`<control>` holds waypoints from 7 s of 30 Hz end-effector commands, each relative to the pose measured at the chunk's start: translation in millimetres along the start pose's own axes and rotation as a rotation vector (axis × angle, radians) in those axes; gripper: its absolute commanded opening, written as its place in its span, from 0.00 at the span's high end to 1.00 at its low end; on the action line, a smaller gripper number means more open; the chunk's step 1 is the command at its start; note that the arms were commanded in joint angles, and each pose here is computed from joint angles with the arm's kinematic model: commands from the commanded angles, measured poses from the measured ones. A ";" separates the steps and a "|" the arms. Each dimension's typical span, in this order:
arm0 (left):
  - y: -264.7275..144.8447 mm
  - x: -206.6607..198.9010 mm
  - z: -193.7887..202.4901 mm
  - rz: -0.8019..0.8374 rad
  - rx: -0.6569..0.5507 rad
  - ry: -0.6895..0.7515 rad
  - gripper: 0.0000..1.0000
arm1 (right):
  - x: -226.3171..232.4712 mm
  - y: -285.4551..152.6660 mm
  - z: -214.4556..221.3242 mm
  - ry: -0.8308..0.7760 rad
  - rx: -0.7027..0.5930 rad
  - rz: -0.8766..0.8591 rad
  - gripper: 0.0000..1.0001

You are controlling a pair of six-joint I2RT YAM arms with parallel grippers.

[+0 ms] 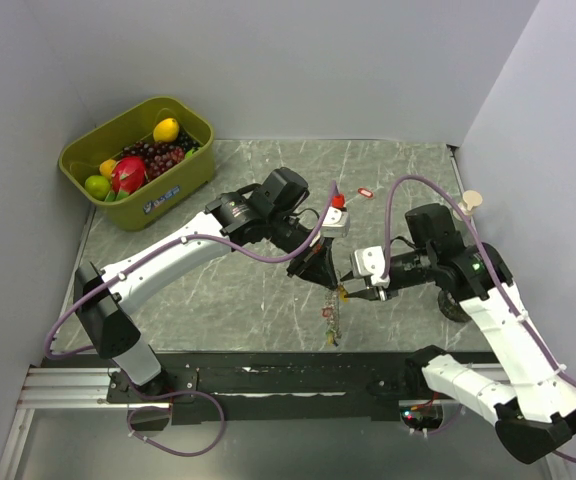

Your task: Remove the keys from the keyring

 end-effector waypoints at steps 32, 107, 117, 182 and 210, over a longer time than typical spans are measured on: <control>-11.3 -22.1 -26.3 0.050 -0.064 0.107 0.99 | -14.7 1.4 13.3 0.026 0.040 0.227 0.79; -17.1 5.9 -39.9 -0.168 -0.138 0.042 0.99 | -18.5 -8.0 39.4 0.094 0.161 0.430 1.00; -25.6 5.2 -42.7 -0.168 -0.165 0.039 0.99 | -14.4 -4.6 46.0 0.105 0.163 0.420 1.00; -36.6 -27.9 -41.3 0.080 -0.154 0.072 0.99 | -21.3 -16.4 -26.9 0.342 -0.436 0.097 0.67; -34.5 -25.6 -42.2 0.093 -0.152 0.062 0.99 | -22.2 -8.0 -21.9 0.369 -0.453 0.068 0.72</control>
Point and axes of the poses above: each gripper's point midway between its finger pads, its own y axis out along the fingers, its own x axis along the line the jaws close on, z = x × y, the point moved 4 cm from there along -y, back along the fingers, and after that the axes turned 12 degrees about -y, right-handed, at the moved point
